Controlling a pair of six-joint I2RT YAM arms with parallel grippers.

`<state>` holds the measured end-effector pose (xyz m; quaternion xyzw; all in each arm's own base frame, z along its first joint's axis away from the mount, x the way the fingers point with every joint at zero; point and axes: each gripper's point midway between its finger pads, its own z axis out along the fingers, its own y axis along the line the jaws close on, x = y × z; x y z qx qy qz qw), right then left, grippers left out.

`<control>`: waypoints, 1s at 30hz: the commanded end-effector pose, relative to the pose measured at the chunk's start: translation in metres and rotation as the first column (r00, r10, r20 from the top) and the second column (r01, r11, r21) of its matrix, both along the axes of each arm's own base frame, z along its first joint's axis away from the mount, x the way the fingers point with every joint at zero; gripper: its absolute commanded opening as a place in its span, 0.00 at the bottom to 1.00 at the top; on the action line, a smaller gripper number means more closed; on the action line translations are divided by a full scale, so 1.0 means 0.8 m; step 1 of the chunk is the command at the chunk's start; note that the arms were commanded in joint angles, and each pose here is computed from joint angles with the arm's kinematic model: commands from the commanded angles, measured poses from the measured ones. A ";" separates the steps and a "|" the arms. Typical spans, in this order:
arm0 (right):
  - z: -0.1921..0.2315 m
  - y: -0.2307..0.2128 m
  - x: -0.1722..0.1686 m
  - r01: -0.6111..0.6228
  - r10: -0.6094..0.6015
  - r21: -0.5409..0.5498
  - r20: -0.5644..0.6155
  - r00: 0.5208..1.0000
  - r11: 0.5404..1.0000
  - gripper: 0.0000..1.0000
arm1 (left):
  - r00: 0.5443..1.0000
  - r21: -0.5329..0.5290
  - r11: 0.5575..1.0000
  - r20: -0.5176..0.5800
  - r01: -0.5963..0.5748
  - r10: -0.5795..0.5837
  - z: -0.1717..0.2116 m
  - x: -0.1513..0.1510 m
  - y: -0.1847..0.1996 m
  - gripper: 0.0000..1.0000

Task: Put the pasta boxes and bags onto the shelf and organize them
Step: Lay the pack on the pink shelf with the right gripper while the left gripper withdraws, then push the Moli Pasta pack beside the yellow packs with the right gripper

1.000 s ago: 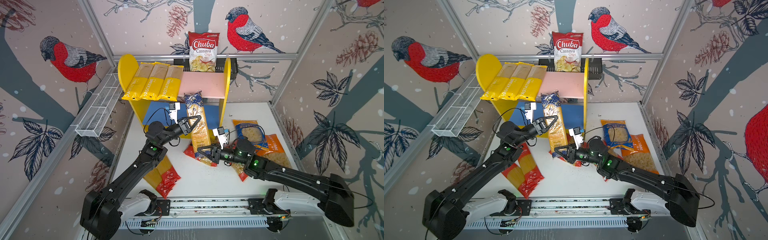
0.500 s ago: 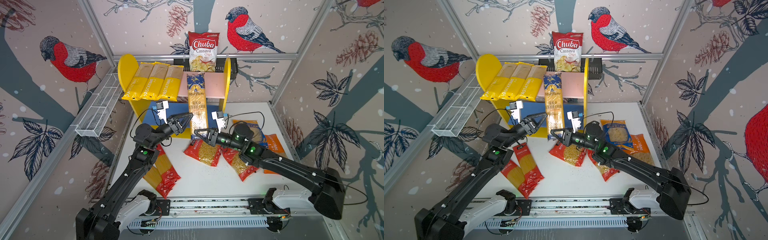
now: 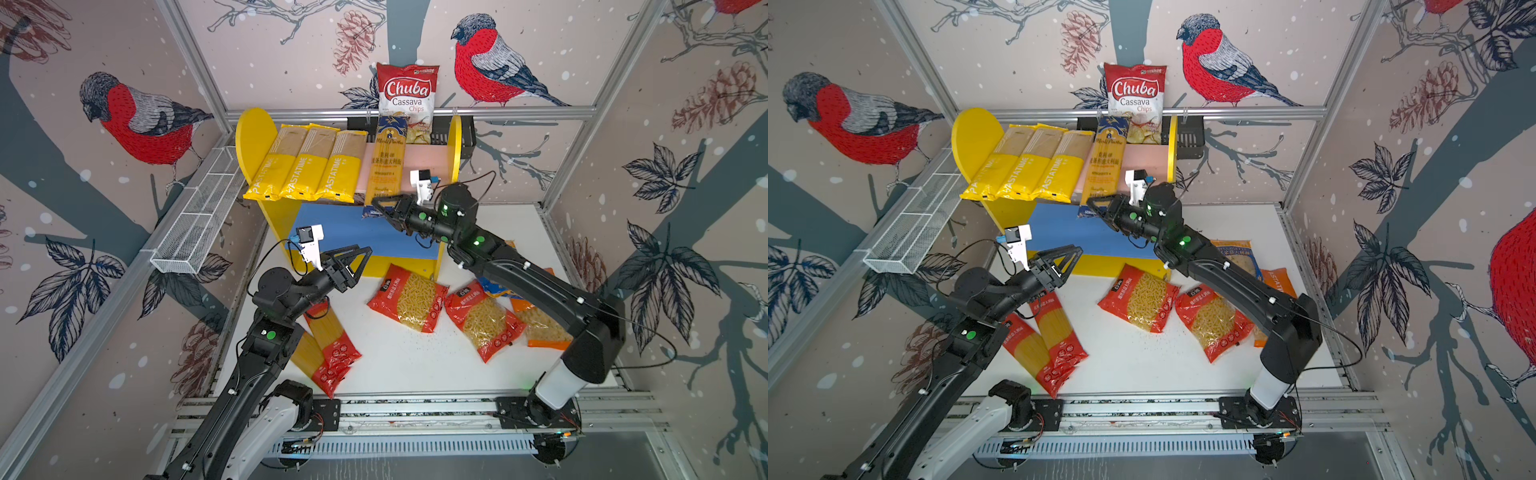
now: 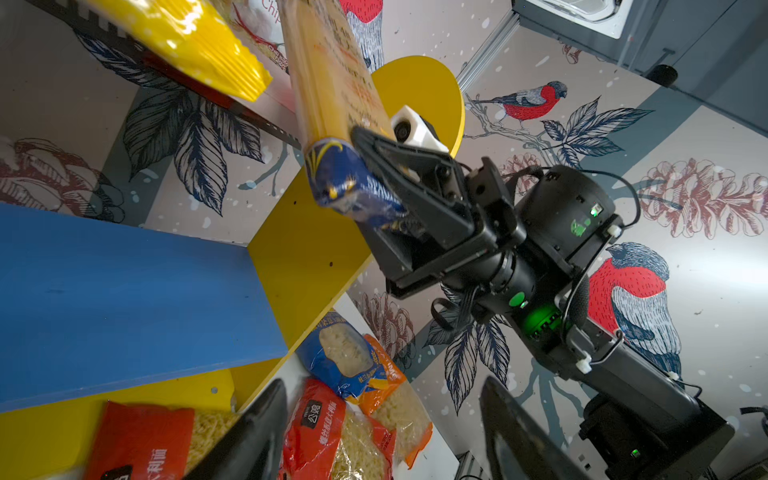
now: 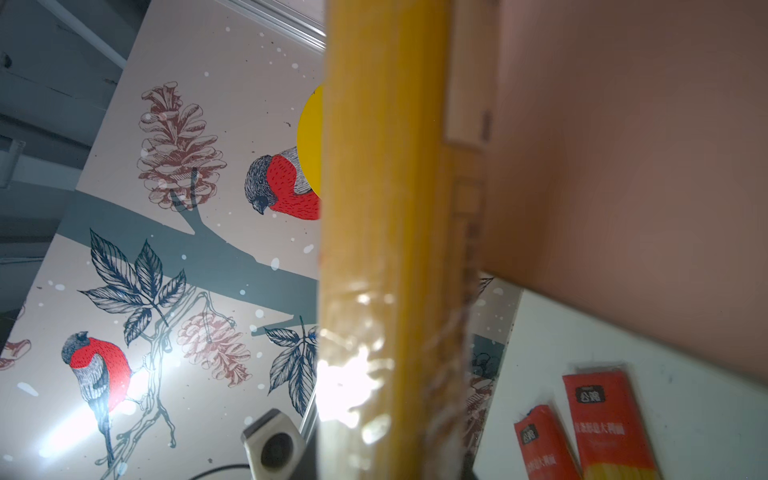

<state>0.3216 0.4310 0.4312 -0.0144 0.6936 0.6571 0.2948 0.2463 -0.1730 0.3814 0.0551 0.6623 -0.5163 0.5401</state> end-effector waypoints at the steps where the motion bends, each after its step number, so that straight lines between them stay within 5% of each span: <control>1: 0.038 0.007 0.004 -0.005 0.001 0.090 0.049 0.999 0.996 0.25 | 0.999 0.044 0.998 0.002 -0.034 0.033 -0.009 0.000 0.006 0.73; 6: 0.032 0.018 0.008 0.001 -0.003 0.063 0.039 0.999 0.998 0.45 | 0.999 0.052 0.998 -0.008 -0.039 0.039 -0.017 -0.005 0.009 0.73; 10: 0.025 0.015 0.005 0.020 -0.022 0.038 0.044 0.999 0.999 0.48 | 0.999 0.050 0.998 -0.021 -0.033 0.034 -0.024 -0.006 0.009 0.73; 20: 0.019 0.003 0.006 0.043 -0.043 0.000 0.061 0.997 0.999 0.23 | 0.998 -0.003 1.000 -0.056 -0.002 0.002 -0.038 -0.003 0.003 0.73; 30: 0.014 0.029 0.010 -0.027 0.027 -0.002 0.054 0.998 1.000 0.20 | 0.998 -0.011 1.000 -0.059 -0.001 0.000 -0.038 -0.003 0.003 0.73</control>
